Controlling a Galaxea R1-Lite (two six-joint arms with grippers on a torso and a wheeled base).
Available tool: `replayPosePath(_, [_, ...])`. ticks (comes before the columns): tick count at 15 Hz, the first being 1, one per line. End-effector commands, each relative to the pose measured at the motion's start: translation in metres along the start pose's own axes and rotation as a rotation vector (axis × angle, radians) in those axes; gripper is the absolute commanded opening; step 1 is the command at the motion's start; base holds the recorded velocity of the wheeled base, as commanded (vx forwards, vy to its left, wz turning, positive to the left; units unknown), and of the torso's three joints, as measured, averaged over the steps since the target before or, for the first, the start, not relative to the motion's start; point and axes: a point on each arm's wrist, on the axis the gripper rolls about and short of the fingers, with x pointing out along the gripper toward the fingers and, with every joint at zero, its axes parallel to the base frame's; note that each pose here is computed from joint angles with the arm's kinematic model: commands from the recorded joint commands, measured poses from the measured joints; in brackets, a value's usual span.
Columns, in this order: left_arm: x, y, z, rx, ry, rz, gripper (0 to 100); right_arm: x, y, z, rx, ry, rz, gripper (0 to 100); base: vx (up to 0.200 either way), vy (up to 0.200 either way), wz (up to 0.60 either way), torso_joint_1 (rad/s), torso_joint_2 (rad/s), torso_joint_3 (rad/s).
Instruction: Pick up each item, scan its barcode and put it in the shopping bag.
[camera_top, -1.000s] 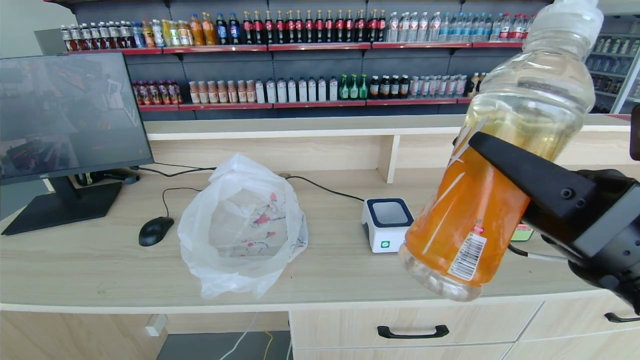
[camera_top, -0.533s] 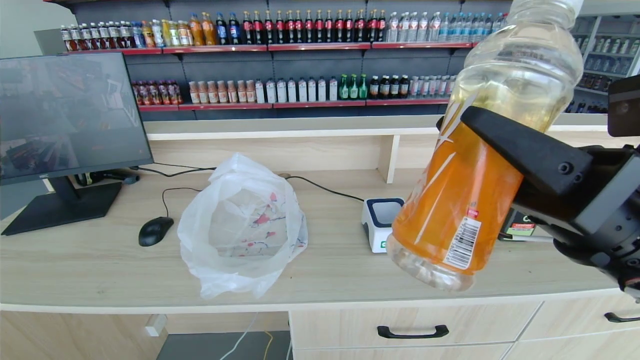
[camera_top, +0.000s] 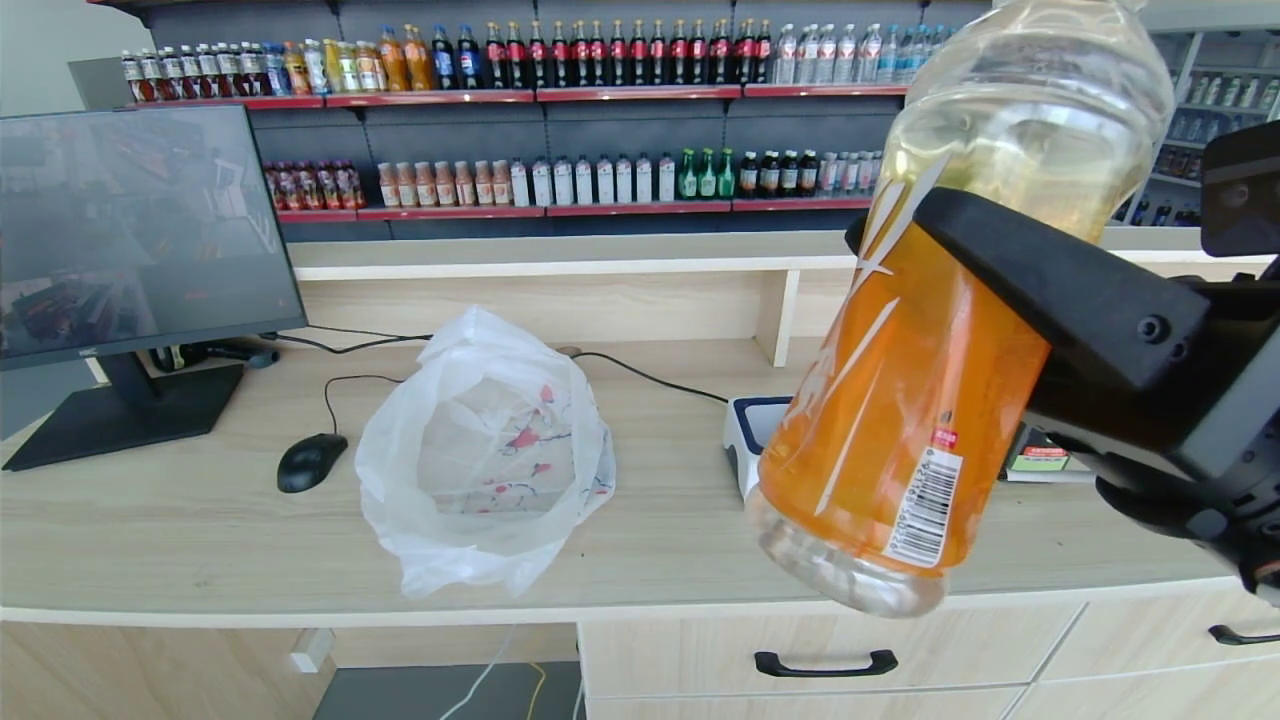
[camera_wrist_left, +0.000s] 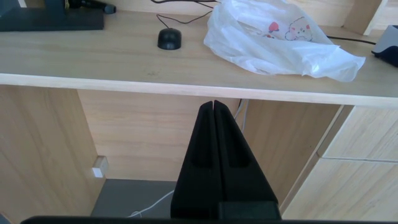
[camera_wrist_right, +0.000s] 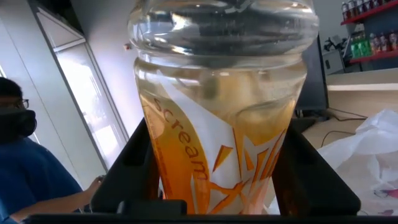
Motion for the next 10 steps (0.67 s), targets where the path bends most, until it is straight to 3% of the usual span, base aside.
replayPosePath(1, [-0.0001,0.0000,0.0001,0.000,-0.001,0.000,0,0.0008,-0.0001,-0.0010,0.002,0.004,0.004,0,0.000,0.000,0.00,0.000,0.00,0.000])
replayPosePath(10, [-0.0001,0.0000,0.0001,0.000,-0.001,0.000,0,0.0009,-0.0013,-0.0019,0.004,0.010,0.005,0,0.000,0.000,0.00,0.000,0.00,0.000])
